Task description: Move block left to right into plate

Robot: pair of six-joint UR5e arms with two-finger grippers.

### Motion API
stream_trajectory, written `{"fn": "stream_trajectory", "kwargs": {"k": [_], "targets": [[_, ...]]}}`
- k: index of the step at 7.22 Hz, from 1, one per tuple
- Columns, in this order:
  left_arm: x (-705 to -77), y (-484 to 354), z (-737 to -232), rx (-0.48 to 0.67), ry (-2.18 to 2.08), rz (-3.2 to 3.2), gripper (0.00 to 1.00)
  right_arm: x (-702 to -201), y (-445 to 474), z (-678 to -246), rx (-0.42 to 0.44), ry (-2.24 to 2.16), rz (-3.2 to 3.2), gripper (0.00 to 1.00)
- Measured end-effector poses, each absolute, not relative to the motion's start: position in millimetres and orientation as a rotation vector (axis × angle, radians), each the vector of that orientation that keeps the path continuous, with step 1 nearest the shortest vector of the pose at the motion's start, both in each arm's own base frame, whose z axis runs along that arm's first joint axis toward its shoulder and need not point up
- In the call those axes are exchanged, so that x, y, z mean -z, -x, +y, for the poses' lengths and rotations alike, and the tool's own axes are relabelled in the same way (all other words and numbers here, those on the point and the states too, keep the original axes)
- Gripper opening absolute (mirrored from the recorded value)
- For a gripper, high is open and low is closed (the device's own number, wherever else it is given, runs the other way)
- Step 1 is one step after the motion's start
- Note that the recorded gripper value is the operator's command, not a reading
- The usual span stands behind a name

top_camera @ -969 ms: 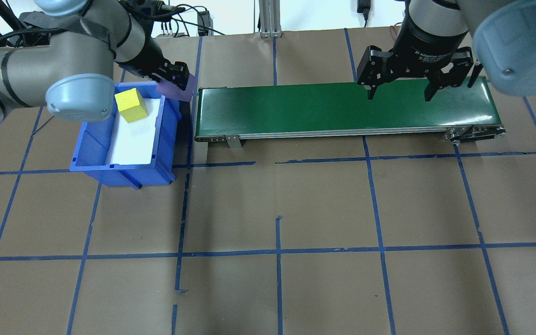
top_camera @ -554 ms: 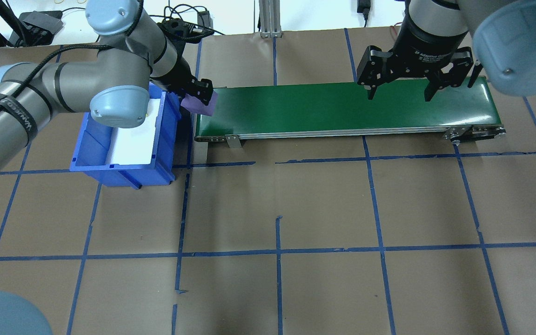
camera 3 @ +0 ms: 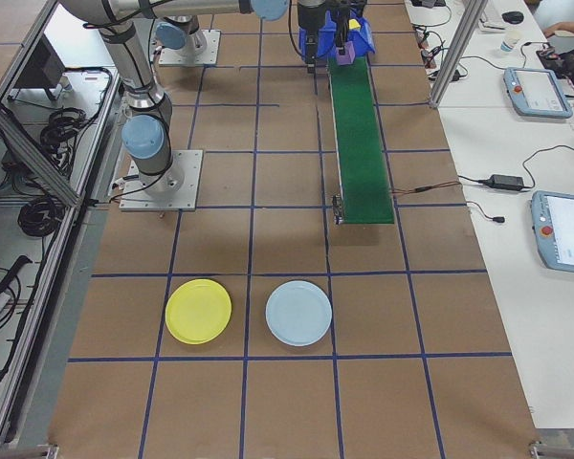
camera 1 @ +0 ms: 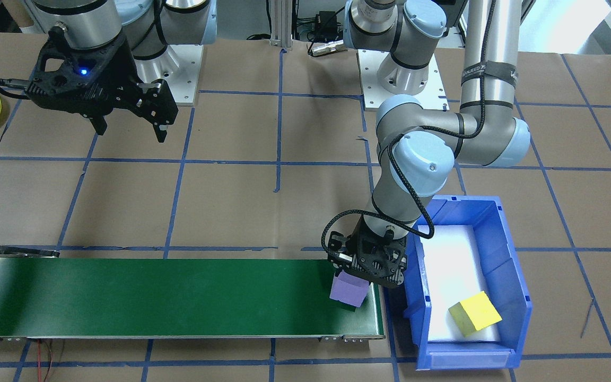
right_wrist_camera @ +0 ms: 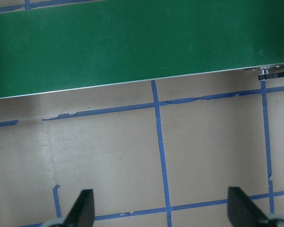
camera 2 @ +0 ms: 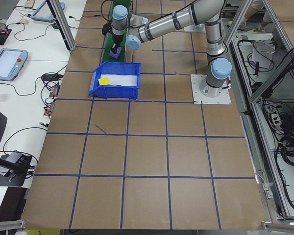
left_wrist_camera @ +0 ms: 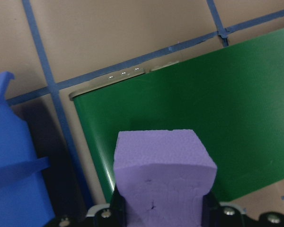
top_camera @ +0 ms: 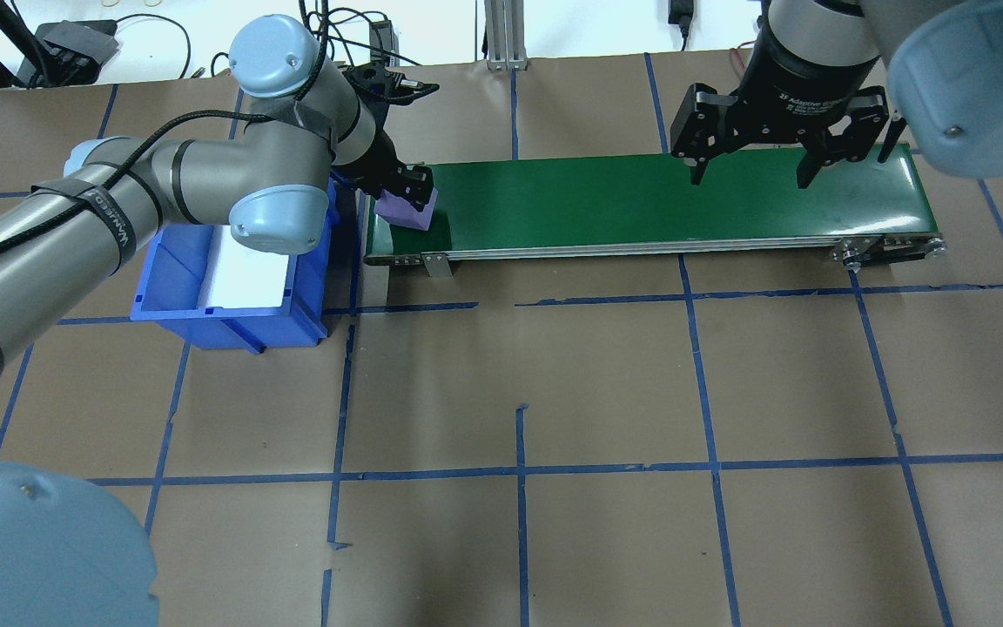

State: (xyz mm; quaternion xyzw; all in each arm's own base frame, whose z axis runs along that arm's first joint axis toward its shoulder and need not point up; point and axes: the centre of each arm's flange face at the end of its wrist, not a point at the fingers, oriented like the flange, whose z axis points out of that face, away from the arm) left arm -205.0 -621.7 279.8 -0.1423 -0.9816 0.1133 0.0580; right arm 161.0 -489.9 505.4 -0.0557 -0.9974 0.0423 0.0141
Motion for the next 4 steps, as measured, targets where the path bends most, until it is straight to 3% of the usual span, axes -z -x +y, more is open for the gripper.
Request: {"fn": "stream_trajectory", "kwargs": {"k": [4], "targets": [[-382, 176, -615, -0.490, 0.351, -3.026, 1.00, -507, -156, -492, -0.140, 0.175, -3.093, 1.00]]}}
